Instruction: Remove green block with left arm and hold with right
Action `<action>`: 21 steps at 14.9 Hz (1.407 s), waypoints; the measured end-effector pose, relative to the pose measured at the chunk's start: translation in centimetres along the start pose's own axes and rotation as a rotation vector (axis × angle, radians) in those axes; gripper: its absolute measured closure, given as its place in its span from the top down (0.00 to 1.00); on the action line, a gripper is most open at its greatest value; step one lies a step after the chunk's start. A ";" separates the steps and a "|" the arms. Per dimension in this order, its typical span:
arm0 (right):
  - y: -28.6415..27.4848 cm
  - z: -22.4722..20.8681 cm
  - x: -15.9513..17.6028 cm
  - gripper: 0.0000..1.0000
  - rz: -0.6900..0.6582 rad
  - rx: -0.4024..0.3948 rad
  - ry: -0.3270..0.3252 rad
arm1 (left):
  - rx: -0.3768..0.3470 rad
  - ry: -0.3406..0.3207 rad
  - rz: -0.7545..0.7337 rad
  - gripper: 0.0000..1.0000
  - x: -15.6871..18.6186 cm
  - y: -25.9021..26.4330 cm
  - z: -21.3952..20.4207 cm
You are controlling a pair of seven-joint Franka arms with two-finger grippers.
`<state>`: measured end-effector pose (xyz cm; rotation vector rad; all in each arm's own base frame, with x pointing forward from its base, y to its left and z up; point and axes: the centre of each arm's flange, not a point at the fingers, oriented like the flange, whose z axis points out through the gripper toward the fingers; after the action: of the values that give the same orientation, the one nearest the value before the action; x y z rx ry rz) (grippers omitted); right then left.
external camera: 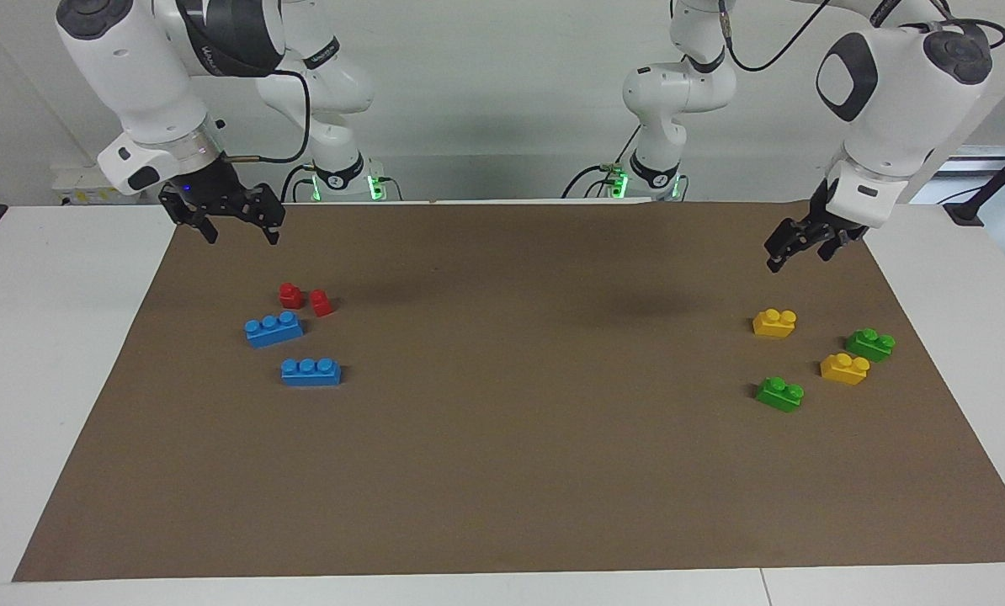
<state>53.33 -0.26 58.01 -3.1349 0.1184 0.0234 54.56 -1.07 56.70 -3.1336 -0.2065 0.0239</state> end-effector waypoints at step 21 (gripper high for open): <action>1.0 0.0 1.3 1.00 0.016 0.002 -0.039 | 0.004 -0.016 0.135 1.00 -1.9 0.8 -3.1</action>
<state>54.51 -1.35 57.95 -3.1292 0.1437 0.0845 52.87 -2.08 59.79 -3.1381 0.0053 0.0495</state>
